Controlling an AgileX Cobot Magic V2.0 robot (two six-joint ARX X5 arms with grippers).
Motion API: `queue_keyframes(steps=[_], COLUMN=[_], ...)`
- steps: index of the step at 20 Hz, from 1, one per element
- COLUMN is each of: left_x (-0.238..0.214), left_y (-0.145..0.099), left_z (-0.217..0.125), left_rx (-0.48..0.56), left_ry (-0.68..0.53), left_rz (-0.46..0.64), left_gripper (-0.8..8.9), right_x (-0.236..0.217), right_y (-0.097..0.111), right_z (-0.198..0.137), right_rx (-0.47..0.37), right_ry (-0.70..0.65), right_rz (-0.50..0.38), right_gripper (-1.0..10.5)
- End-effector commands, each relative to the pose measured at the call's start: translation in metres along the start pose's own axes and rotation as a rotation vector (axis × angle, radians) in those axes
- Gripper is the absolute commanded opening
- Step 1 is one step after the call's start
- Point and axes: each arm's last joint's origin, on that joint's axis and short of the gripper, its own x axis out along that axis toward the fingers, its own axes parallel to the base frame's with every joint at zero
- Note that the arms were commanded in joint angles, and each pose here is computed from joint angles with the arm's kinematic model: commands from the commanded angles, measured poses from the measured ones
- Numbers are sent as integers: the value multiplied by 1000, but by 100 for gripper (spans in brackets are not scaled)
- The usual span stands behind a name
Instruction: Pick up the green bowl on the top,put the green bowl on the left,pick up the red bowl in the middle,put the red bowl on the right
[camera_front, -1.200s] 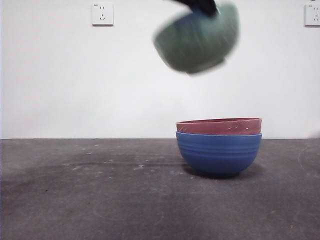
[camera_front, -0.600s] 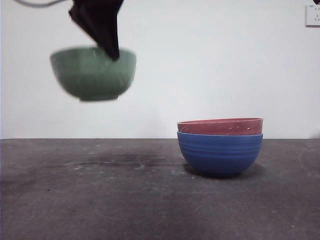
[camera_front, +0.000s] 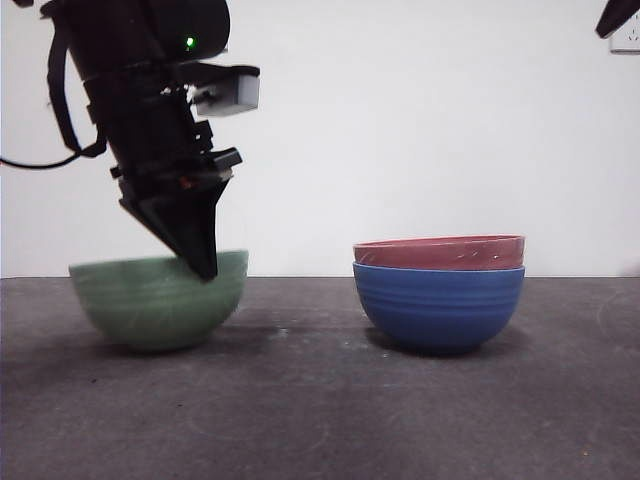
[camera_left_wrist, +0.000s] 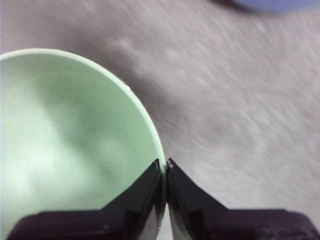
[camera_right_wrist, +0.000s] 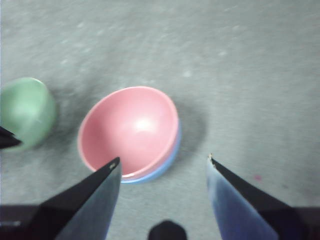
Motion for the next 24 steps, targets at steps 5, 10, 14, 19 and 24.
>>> queue_keyframes(steps=[5, 10, 14, 19, 24], left_x=[5, -11, -71, -158, -206], left_y=[-1, -3, -6, -4, -1], left_z=[-5, -6, -7, -37, -78], left_rx=[-5, -90, -120, -182, -265], left_ry=[5, -13, -188, -422, -503], left_rz=[-46, -71, -63, -58, 41], left_gripper=[191, 320, 320, 320, 319], right_x=[7, 17, 48, 105, 166], right_y=[3, 25, 52, 91, 103], right_z=[6, 26, 45, 40, 13], right_rx=[-7, -89, -200, -379, -428], right_ry=[-24, 2, 164, 425, 595], right_rz=[86, 187, 240, 204, 217], right_gripper=[282, 285, 285, 283, 279])
